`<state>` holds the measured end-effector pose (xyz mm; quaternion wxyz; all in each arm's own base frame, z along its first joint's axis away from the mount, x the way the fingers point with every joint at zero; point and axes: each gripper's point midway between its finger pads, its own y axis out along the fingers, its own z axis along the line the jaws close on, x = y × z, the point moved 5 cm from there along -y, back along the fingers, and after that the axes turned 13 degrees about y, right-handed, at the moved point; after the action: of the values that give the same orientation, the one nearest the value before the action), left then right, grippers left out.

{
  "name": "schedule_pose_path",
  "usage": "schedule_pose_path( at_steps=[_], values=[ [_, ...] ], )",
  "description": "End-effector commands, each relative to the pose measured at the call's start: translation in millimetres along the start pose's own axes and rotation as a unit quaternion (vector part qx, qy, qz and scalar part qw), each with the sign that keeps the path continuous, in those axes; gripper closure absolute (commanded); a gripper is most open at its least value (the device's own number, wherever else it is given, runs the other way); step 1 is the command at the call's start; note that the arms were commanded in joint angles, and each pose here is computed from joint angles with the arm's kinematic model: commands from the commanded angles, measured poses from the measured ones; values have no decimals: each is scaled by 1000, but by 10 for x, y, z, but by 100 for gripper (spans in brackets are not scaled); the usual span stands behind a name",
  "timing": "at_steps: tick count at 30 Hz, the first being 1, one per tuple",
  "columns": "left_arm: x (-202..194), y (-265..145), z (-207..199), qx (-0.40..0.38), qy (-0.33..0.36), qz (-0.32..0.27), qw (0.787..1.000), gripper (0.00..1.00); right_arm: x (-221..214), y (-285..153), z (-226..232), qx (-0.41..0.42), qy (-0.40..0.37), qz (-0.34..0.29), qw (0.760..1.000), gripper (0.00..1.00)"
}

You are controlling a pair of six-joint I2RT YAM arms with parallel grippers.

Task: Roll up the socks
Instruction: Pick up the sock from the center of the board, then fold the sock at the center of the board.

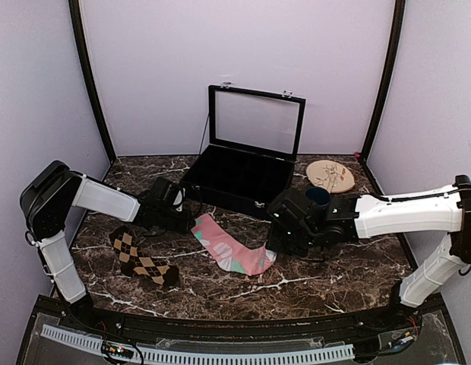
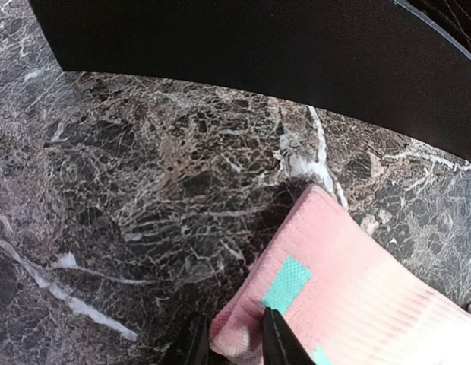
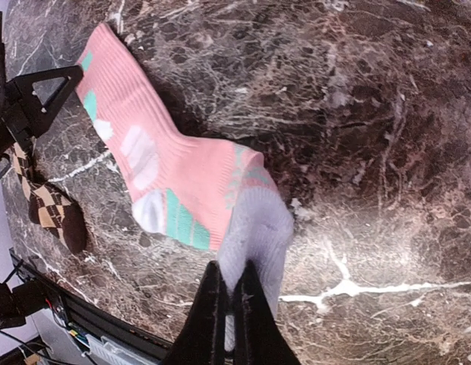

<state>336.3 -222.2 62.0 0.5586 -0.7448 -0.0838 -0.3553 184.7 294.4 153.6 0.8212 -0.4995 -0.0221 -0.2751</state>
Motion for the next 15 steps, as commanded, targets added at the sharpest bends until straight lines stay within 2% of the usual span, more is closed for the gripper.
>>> schedule_pose_path(
  at_steps=[1, 15],
  values=[
    [-312, 83, 19, 6, 3, 52, 999, 75, 99, -2, 342, 48, 1, 0, 999, 97],
    [-501, 48, 79, 22, -17, 75, 997, 77, 323, 127, 1124, 124, 1, 10, 992, 100]
  ],
)
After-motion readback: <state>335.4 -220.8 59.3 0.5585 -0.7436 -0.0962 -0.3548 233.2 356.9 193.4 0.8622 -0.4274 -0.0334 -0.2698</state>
